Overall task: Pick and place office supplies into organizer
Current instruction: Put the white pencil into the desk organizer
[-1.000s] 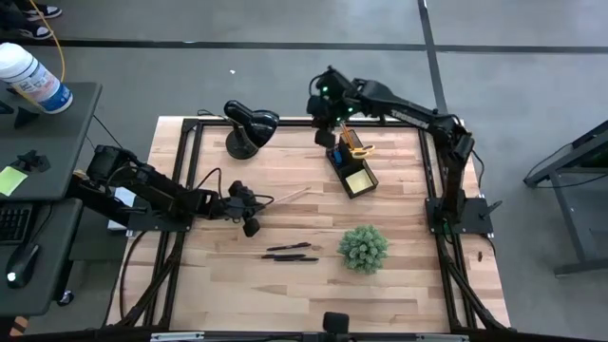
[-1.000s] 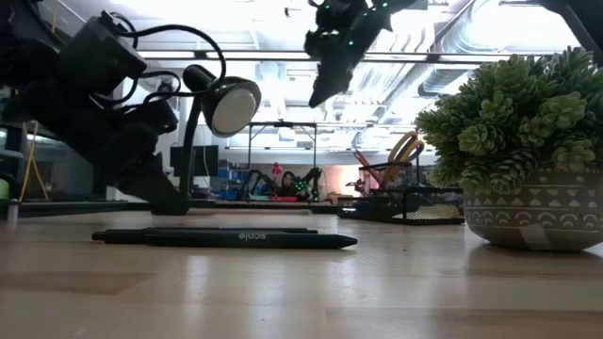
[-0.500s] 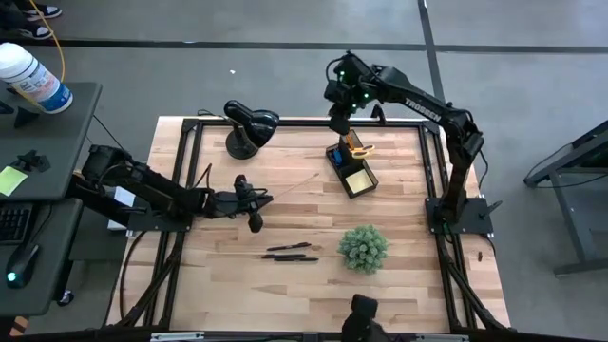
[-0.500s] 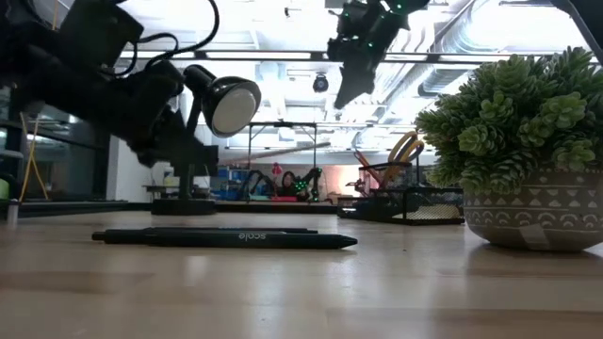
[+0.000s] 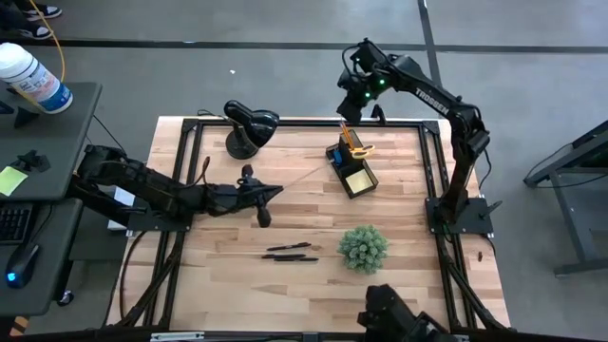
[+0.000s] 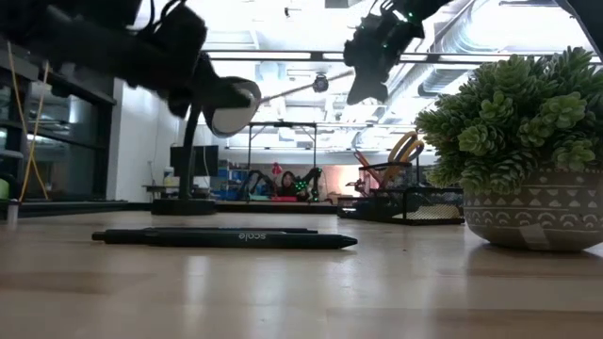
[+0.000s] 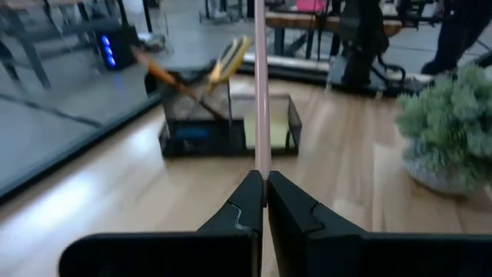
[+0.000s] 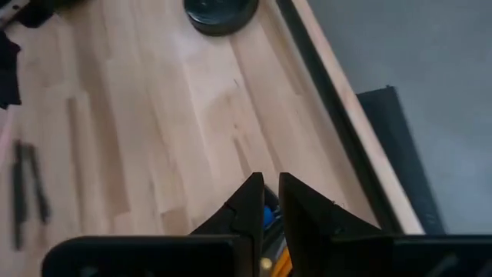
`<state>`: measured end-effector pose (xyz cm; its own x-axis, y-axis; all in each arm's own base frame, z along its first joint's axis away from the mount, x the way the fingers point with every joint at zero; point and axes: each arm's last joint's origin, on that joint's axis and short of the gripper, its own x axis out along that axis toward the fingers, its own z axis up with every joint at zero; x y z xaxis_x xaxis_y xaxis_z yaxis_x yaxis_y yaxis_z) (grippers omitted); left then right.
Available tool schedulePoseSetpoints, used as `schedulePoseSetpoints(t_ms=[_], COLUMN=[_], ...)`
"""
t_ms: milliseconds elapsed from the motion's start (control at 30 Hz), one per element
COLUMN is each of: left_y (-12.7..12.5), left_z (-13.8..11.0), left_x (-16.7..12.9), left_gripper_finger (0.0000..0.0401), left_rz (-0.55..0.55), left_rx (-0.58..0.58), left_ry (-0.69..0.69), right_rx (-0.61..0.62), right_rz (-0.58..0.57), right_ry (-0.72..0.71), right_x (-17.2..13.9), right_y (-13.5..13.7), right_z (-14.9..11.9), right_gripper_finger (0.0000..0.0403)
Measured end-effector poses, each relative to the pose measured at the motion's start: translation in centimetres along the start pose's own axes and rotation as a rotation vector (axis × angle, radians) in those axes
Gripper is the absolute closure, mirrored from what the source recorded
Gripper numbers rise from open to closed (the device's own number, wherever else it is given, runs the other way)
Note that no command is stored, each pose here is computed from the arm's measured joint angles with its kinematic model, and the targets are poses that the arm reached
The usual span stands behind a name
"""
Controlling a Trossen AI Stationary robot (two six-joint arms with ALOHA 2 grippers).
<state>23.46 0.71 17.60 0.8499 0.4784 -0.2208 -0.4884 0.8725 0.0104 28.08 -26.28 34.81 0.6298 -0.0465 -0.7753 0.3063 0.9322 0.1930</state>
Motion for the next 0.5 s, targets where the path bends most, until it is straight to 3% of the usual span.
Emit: schedulePoseSetpoints(t_ms=[267,500], left_y=[-0.1,1.8], left_z=[3.2,6.5], left_x=[0.0,-1.2], left_gripper_finger=[0.0401,0.0401], left_rz=[0.089,0.205], left_rx=[0.072,0.063], left_ry=[-0.102,-0.218], right_rx=[0.067,0.041], right_rz=[0.194,0.440], right_ry=[-0.083,-0.230], right_x=[-1.2,-1.4], right_y=[-1.8,-1.0], right_z=[-0.5,0.7], right_gripper_finger=[0.0367,0.0370])
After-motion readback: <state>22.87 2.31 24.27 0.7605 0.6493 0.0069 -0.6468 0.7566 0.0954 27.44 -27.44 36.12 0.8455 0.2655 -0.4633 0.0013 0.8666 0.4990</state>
